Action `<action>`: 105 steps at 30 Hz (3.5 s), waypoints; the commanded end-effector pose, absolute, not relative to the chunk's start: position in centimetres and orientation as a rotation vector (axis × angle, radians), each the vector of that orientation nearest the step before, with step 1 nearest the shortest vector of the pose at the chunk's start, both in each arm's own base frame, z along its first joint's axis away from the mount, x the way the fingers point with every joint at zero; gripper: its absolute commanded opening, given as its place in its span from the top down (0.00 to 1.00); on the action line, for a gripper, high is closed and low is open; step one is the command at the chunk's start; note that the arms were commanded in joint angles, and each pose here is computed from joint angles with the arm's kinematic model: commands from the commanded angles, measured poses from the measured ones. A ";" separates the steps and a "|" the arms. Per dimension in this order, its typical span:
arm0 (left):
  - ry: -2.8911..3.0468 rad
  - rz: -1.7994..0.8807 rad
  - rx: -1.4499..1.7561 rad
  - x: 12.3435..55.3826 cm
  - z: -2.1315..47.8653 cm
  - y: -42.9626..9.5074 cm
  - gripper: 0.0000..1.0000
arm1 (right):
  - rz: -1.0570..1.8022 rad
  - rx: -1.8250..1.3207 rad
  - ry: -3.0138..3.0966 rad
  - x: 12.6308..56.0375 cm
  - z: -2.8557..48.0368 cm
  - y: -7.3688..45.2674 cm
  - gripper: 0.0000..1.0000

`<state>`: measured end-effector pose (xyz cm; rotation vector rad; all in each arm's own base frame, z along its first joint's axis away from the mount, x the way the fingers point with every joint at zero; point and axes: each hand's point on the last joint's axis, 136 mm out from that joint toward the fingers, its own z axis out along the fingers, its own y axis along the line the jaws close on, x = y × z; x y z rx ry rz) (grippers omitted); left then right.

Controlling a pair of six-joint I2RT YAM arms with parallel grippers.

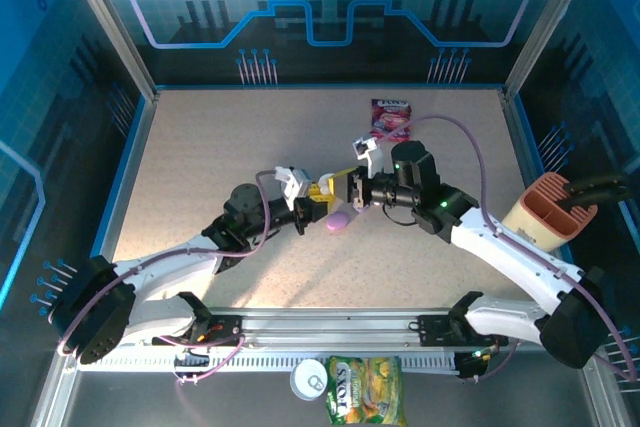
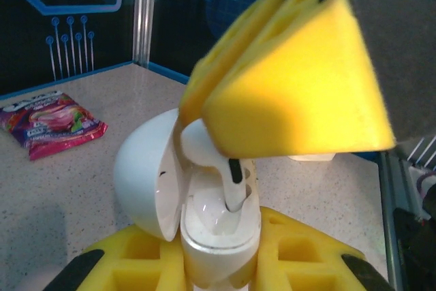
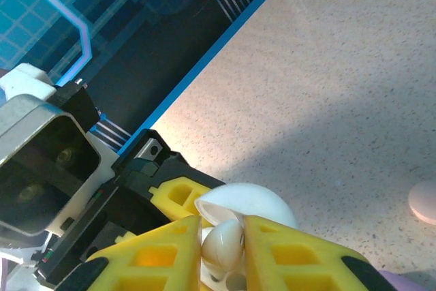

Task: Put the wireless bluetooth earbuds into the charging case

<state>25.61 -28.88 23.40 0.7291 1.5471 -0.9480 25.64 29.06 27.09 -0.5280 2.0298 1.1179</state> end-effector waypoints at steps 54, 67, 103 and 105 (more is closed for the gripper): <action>1.362 -0.930 0.837 24.2 25.6 -29.1 0.83 | 1.102 -0.570 2.049 24.1 27.5 28.7 0.94; 1.374 -0.953 0.842 23.9 25.3 -29.0 0.82 | 1.143 -0.653 2.048 23.2 27.5 29.3 0.84; 1.504 -0.903 0.743 24.6 21.9 -25.5 0.82 | 0.381 0.005 2.594 32.4 8.6 14.3 0.60; 1.508 -0.900 0.744 24.6 21.8 -25.5 0.82 | 0.348 -0.017 2.630 33.2 7.5 14.4 0.61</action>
